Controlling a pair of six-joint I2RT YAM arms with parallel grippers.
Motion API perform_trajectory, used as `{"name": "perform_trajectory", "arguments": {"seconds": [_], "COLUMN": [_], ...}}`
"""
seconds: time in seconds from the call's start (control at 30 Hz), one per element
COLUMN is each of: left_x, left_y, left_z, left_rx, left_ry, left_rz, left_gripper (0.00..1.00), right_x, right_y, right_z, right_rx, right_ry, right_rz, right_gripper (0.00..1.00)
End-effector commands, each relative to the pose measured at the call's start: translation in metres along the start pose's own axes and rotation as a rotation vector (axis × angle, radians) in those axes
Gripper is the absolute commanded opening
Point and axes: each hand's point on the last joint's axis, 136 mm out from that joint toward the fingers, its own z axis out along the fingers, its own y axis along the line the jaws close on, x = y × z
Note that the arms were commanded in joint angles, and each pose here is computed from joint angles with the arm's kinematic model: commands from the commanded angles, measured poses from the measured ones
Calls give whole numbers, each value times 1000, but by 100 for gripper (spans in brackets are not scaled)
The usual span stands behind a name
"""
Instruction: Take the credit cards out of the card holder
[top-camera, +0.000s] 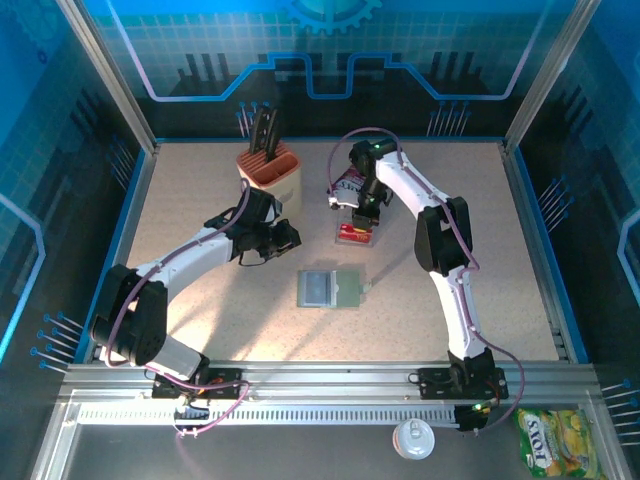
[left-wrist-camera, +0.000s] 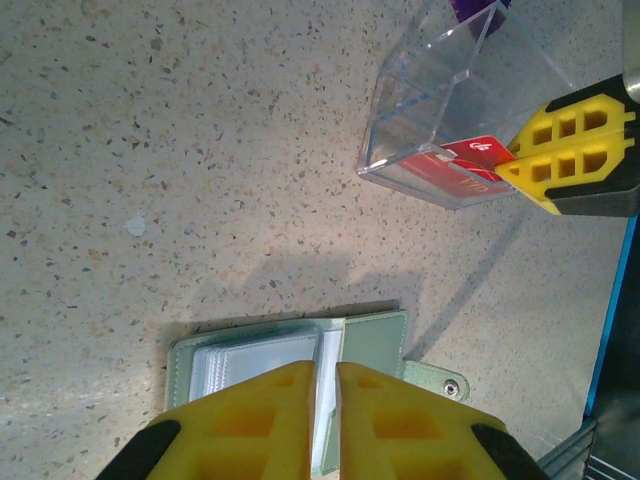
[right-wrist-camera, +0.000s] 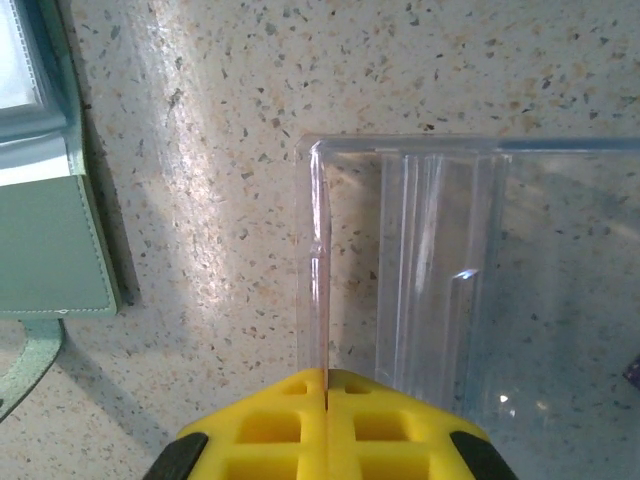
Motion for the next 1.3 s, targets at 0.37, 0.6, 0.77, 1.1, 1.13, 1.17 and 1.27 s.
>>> {"name": "perform_trajectory", "arguments": {"seconds": [0.37, 0.6, 0.77, 1.1, 1.13, 1.17, 1.27], "left_x": [-2, -2, -2, -1, 0, -1, 1], "left_y": [3, 2, 2, 1, 1, 1, 1], "left_z": [4, 6, 8, 8, 9, 8, 8], "left_rx": [-8, -2, 0, 10, 11, 14, 16], "left_ry": [20, 24, 27, 31, 33, 31, 34], "left_rz": [-28, -26, -24, -23, -24, -26, -30], "left_gripper": [15, 15, 15, 15, 15, 15, 15], "right_x": [-3, -9, -11, -17, -19, -22, -27], "right_y": [19, 18, -2, -11, -14, -16, -16], "right_z": [11, -11, -32, -39, -37, -34, -23], "right_rx": [-95, -23, 161, 315, 331, 338, 332], "right_ry": [2, -29, -54, -61, -58, -55, -55], "right_rz": [3, 22, 70, 116, 124, 127, 130], "right_gripper": [19, 22, 23, 21, 20, 19, 15]}}
